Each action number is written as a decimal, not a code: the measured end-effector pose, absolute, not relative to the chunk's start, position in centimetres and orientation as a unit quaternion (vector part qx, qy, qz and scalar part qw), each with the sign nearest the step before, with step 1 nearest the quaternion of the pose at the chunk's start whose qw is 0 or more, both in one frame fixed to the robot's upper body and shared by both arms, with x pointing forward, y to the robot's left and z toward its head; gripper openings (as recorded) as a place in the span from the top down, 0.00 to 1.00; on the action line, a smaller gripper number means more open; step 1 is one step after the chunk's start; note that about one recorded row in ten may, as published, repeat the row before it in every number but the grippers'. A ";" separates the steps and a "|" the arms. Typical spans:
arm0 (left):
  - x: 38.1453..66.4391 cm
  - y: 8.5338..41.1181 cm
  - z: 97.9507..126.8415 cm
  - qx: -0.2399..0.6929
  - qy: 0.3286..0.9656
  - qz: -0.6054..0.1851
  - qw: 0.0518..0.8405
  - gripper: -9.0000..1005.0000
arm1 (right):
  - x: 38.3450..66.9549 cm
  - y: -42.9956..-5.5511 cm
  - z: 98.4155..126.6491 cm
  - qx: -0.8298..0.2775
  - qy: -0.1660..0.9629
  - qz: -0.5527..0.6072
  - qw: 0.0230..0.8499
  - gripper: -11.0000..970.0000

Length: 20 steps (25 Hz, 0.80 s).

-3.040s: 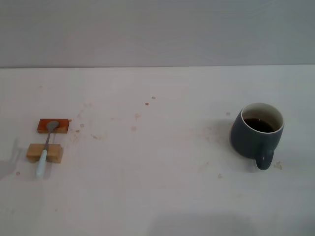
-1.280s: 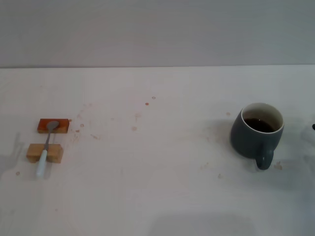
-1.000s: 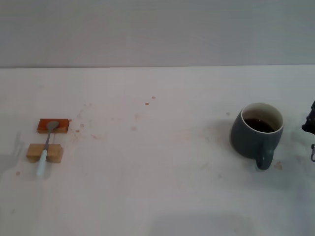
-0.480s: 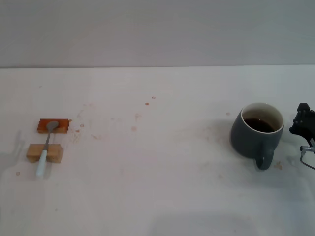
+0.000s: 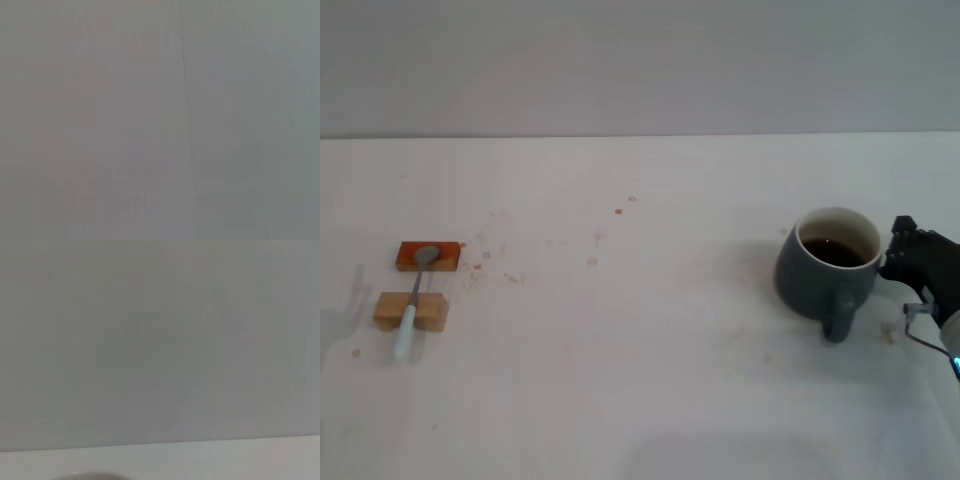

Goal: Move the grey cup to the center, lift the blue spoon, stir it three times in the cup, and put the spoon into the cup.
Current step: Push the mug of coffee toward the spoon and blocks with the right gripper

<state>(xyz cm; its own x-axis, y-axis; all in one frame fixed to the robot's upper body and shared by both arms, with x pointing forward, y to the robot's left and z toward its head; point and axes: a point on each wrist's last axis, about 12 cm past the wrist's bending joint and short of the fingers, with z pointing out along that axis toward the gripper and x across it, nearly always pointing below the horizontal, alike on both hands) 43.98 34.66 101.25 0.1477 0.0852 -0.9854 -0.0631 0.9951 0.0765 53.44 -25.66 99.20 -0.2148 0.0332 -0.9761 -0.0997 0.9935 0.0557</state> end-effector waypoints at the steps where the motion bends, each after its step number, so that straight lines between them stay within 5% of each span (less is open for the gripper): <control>1: 44.0 34.7 101.3 0.009 0.650 0.049 0.758 0.20 | 53.5 -25.2 99.3 -0.028 0.778 0.059 0.625 0.99; 20: 43.9 34.7 101.3 0.009 0.650 0.049 0.758 0.20 | 53.7 -20.5 99.7 -0.102 0.774 0.126 0.612 0.99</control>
